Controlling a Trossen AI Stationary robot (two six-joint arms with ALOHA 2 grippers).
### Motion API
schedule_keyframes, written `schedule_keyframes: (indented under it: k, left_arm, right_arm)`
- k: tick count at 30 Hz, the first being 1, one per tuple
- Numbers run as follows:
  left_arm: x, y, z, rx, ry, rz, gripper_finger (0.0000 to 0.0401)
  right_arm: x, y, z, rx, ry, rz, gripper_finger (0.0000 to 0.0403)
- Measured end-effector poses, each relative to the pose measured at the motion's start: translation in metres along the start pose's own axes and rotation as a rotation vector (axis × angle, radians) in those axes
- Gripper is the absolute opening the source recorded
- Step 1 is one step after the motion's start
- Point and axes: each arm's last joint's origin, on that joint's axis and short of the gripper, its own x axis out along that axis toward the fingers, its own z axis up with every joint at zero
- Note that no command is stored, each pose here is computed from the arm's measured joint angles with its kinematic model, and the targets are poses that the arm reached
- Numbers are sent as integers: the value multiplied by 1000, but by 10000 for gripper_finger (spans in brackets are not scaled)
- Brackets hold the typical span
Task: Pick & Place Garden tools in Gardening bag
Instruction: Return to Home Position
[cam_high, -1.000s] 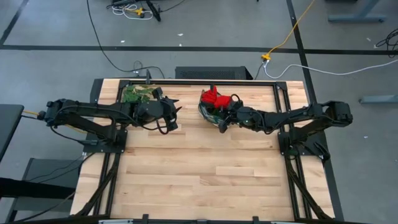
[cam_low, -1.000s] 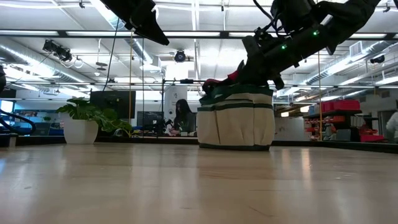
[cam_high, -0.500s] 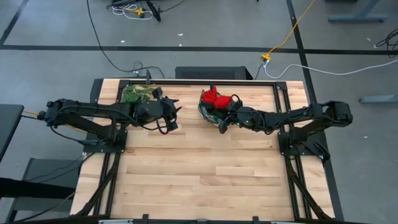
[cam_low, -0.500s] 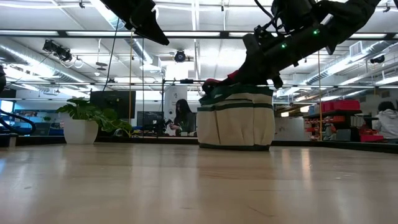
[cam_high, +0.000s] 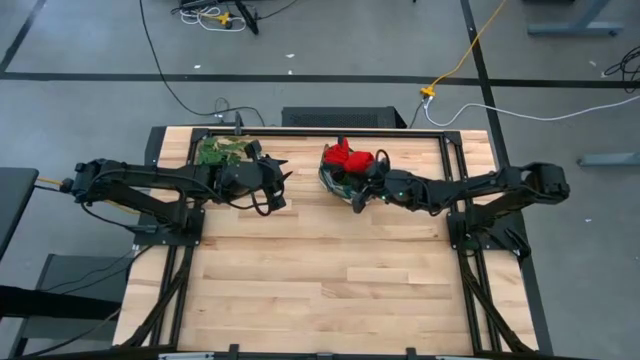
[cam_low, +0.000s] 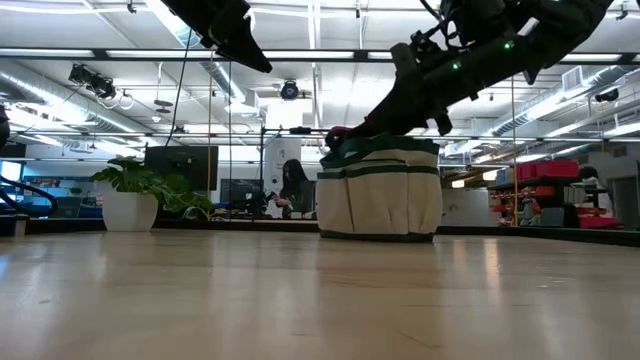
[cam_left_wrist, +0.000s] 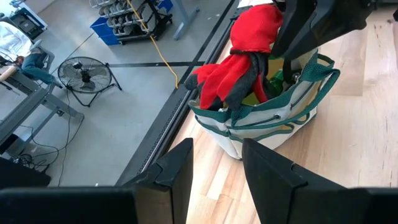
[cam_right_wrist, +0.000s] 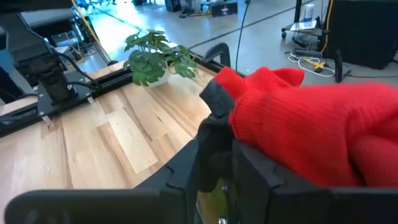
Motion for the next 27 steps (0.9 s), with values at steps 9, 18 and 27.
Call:
schedule_keyframes:
  k: [9,18,27]
  left_arm:
    - [0,0,0,0,0,0,144]
    - [0,0,0,1,1,0,144]
    - [0,0,0,2,3,-1,144]
  right_arm:
    - [-6,0,6,-2,-15,6,93]
    - [-22,1,18,1,-44,28,94]
    - [-42,3,30,9,-82,67,94]
